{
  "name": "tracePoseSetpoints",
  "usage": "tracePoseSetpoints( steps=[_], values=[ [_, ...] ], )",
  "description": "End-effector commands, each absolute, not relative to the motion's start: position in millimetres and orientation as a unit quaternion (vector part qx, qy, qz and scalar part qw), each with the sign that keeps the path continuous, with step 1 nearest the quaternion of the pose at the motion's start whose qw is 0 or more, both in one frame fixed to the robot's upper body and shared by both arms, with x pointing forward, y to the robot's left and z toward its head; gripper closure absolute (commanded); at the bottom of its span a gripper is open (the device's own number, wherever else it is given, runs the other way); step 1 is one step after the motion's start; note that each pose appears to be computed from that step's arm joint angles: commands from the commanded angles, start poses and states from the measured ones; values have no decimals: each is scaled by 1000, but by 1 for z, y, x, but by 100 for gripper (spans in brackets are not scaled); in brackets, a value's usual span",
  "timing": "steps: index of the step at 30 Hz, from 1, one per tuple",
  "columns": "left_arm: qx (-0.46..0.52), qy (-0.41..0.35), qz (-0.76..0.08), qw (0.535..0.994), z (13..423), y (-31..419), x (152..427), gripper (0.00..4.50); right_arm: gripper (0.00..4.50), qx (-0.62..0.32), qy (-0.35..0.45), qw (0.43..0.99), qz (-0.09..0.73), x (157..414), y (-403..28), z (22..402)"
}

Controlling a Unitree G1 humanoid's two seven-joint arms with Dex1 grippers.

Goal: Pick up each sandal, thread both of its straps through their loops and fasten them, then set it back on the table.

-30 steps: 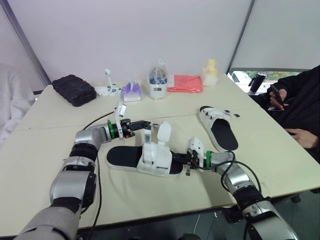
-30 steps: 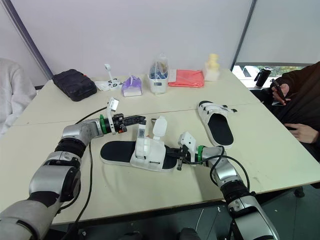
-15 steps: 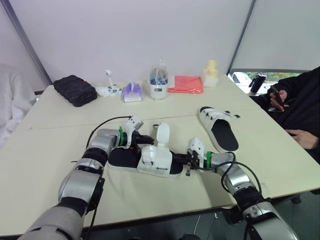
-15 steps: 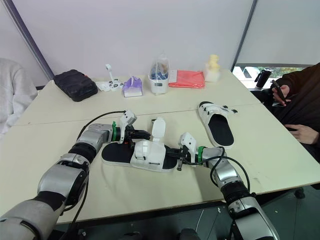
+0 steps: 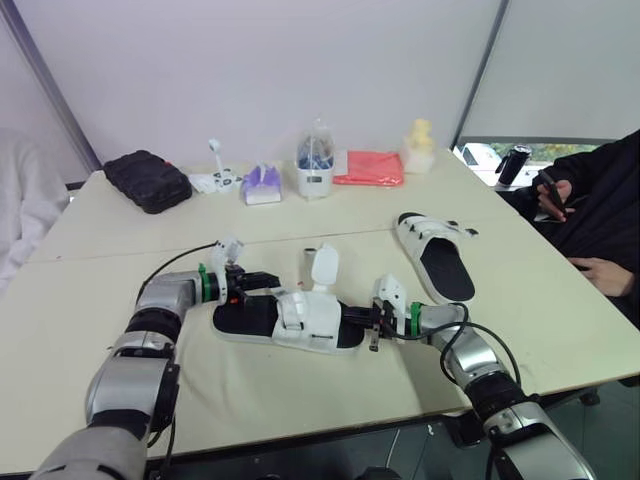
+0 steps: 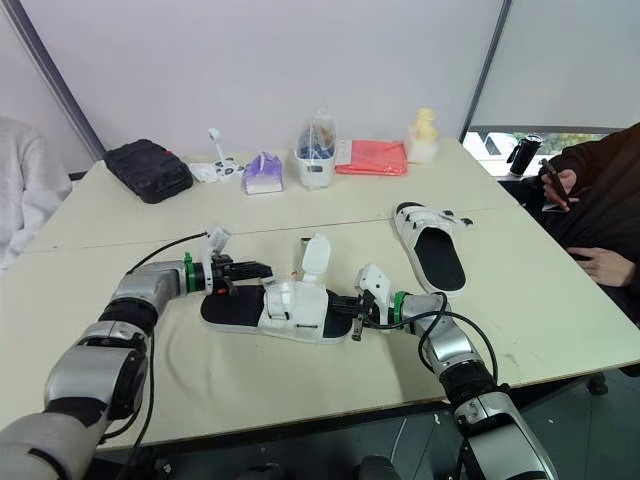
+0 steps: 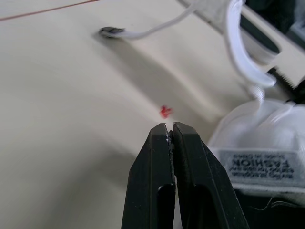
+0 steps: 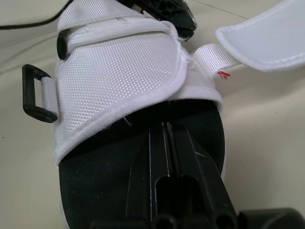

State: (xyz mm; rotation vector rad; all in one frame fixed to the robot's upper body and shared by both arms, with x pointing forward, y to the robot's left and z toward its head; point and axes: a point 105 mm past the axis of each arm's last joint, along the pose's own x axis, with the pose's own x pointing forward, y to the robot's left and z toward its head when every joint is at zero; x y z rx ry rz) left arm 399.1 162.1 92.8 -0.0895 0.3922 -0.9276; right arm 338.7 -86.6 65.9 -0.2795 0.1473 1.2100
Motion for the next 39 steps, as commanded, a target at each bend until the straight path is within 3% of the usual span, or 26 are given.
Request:
tracePoseSetpoints(
  steps=[1, 9, 12, 18, 24, 30, 33, 39],
  values=[
    [-41, 198, -411, 889, 85, 178, 398, 444, 450, -140, 161, 800, 561, 326, -99, 22],
    [-148, 121, -419, 887, 132, 158, 414, 444, 450, -141, 164, 798, 562, 325, -99, 20],
    [-154, 124, -410, 890, 134, 164, 416, 356, 450, -142, 165, 798, 562, 325, -99, 20],
    [-184, 125, -432, 874, 144, 169, 409, 69, 450, -142, 166, 799, 561, 323, -101, 18],
    [-171, 159, -494, 837, 137, 154, 389, 69, 450, -141, 167, 799, 561, 323, -100, 18],
    [-148, 187, -510, 826, 119, 125, 388, 69, 450, -140, 169, 797, 562, 322, -99, 16],
    [-158, 176, -504, 831, 122, 117, 396, 144, 450, -140, 168, 797, 563, 322, -98, 17],
    [-175, 149, -522, 822, 140, 112, 400, 441, 450, -141, 167, 799, 561, 322, -99, 17]
  ],
)
